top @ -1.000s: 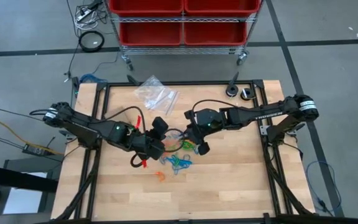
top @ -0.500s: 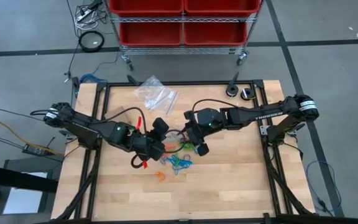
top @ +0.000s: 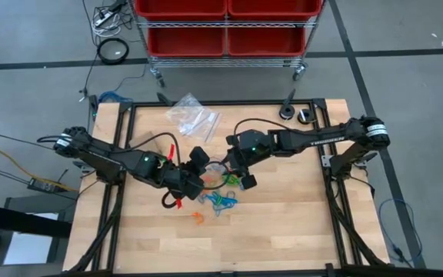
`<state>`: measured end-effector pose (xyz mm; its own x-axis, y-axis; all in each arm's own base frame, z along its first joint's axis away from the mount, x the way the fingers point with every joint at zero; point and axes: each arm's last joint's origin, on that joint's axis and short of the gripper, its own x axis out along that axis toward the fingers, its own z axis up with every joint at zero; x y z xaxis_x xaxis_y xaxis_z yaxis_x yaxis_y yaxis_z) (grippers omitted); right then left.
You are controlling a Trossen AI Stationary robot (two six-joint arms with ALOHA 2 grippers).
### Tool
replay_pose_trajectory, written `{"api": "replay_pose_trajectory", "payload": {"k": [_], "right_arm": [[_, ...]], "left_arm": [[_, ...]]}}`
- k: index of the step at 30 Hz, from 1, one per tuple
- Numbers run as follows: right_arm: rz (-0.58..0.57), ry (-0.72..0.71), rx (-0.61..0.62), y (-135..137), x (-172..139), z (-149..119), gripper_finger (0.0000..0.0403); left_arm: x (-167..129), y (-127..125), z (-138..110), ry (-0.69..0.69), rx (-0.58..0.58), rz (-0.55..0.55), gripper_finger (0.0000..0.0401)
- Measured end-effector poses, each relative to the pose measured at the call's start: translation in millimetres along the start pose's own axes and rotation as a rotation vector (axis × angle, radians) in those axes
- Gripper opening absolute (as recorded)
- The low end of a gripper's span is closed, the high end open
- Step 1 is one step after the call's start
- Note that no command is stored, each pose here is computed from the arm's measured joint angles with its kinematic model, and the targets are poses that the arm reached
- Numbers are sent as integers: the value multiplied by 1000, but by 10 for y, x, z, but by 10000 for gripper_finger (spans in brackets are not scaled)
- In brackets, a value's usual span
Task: Sort rubber bands
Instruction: Put the orange rubber band into the transparent zip bag
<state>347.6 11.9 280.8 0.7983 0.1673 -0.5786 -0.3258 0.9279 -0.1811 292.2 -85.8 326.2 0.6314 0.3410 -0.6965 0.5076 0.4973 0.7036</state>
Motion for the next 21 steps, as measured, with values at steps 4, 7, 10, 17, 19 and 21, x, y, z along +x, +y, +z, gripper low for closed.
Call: {"api": "replay_pose_trajectory", "payload": {"k": [4,7,10,17,19,21], "right_arm": [[15,93,12,-23,91,12,157],[27,134,10,-63,158,54,157],[28,139,6,-112,138,128,154],[67,163,13,-142,70,201,118],[93,189,20,-128,84,168,97],[103,213,25,-122,121,134,74]], "left_arm": [[-2,7,10,-10,2,3,1],[-2,10,13,-14,1,6,1],[-2,3,6,-7,6,0,1],[-2,-8,-21,33,18,6,1],[-4,7,-17,44,10,39,1],[-4,13,-14,43,6,46,1]]}}
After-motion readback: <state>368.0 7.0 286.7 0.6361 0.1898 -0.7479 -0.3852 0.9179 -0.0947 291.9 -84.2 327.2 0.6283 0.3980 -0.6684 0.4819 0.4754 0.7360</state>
